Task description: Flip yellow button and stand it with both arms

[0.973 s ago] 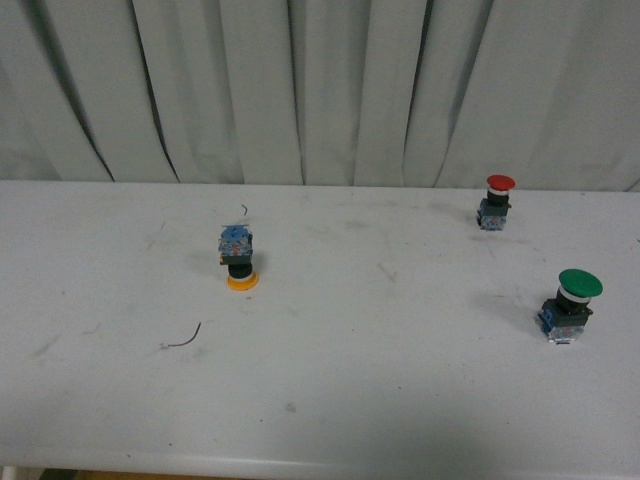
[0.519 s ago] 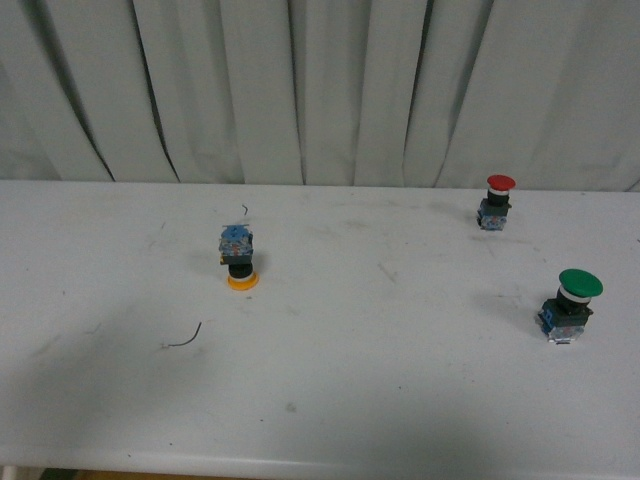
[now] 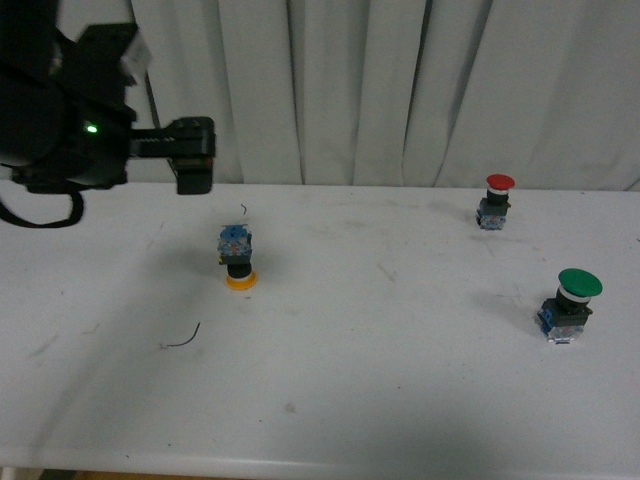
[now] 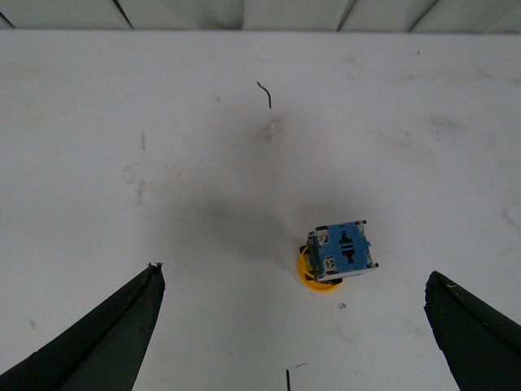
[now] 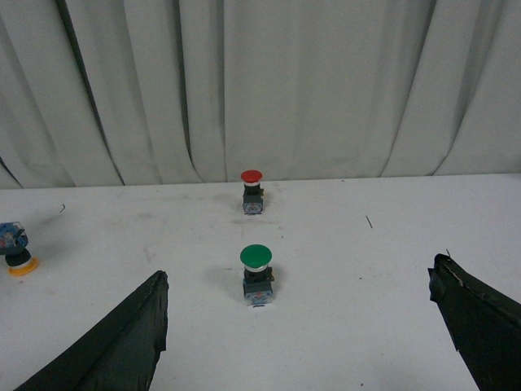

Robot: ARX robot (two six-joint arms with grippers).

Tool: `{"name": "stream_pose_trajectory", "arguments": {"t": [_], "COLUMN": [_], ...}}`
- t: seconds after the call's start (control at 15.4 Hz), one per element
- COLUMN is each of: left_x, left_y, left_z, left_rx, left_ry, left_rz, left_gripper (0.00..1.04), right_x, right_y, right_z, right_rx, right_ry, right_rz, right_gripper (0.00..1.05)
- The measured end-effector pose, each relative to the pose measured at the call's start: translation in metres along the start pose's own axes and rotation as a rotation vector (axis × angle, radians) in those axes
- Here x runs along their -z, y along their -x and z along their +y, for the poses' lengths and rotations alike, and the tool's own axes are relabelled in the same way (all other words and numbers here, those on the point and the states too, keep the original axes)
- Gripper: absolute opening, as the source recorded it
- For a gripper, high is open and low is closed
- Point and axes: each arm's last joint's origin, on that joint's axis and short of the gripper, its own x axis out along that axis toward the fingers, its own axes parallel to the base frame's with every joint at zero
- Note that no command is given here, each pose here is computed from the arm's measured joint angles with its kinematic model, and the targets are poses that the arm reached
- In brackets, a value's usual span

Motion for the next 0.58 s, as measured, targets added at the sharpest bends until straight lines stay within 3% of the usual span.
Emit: {"name": "stream_pose_trajectory", "arguments": {"t": [0.58], "left_x": [-0.009], "left_y": [-0.063], "left_z": [-0.022], "left_rx": [0.0], "left_ry": [0.069], "left_rz": [0.23], "left_gripper": [0.98], "right_x": [0.0], "right_y": [0.0], "right_z": [0.0], "right_rx": [0.0], "right_ry": [0.0], "right_rz": [0.0], "right_gripper": [0.98]}}
